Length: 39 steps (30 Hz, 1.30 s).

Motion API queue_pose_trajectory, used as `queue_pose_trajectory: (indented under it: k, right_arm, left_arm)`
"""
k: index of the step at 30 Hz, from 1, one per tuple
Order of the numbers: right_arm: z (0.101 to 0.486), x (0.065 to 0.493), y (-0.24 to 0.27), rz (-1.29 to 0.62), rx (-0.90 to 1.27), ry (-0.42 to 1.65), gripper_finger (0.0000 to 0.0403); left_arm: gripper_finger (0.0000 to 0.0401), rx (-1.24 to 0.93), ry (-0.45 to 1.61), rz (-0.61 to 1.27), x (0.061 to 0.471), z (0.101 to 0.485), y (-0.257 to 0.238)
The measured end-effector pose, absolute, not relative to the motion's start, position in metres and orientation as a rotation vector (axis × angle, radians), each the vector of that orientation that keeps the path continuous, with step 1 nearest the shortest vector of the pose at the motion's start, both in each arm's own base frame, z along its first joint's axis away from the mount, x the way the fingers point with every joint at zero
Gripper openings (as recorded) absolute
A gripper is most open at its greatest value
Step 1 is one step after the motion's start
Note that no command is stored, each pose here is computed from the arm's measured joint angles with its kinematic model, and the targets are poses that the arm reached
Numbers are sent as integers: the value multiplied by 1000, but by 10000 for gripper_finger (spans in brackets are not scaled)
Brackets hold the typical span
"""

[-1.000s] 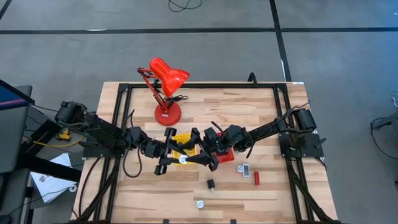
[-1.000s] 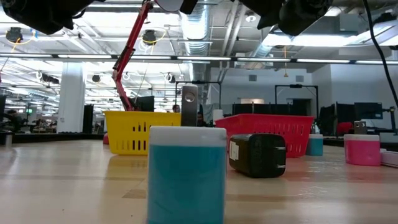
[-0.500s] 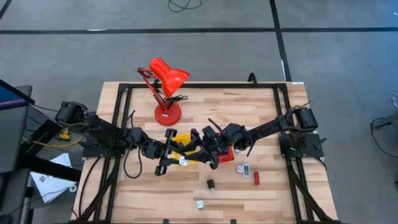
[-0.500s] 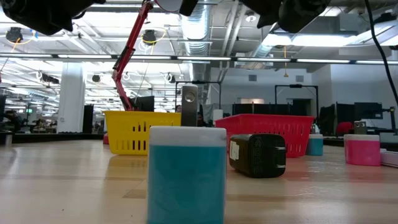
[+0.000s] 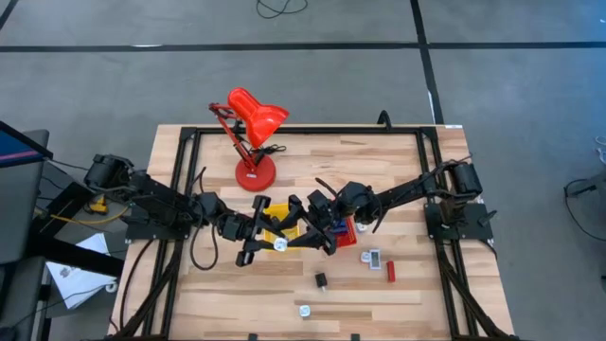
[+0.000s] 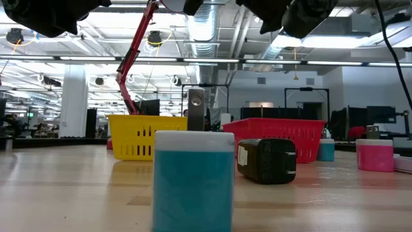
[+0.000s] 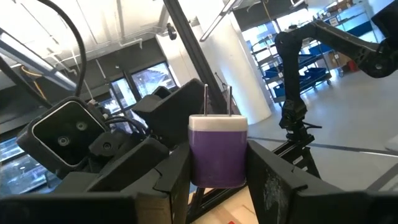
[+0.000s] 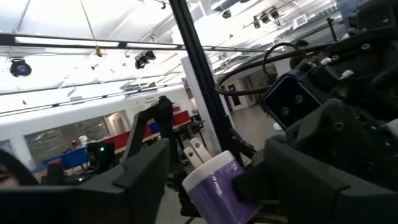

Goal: Pick & Place Office items
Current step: Put the purple charger adapter into the yellow bin

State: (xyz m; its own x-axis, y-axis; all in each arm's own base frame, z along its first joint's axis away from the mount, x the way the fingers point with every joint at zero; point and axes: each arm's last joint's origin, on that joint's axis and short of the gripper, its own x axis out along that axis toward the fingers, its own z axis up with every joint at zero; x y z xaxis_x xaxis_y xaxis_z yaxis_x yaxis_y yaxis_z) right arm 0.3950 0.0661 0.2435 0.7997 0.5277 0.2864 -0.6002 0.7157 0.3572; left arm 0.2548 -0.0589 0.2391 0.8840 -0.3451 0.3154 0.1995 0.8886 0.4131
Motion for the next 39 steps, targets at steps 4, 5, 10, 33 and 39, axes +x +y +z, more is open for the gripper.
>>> queue_pose_trajectory:
  k: [4,5,10,33,39]
  right_arm:
    - [243,395,62,631,443,-168,299]
    - [243,395,62,632,443,-168,306]
    - [244,395,57,627,403,-171,323]
    - [243,395,51,536,495,-185,318]
    - [246,396,51,583,563,-160,317]
  left_arm:
    - [124,381,-398,-308,254,239,-62]
    - [124,380,-399,-311,254,239,-63]
    - [124,335,-406,-337,253,241,-64]
    - [129,325,-418,-366,241,256,-59]
    - [129,319,-380,-320,243,253,-56]
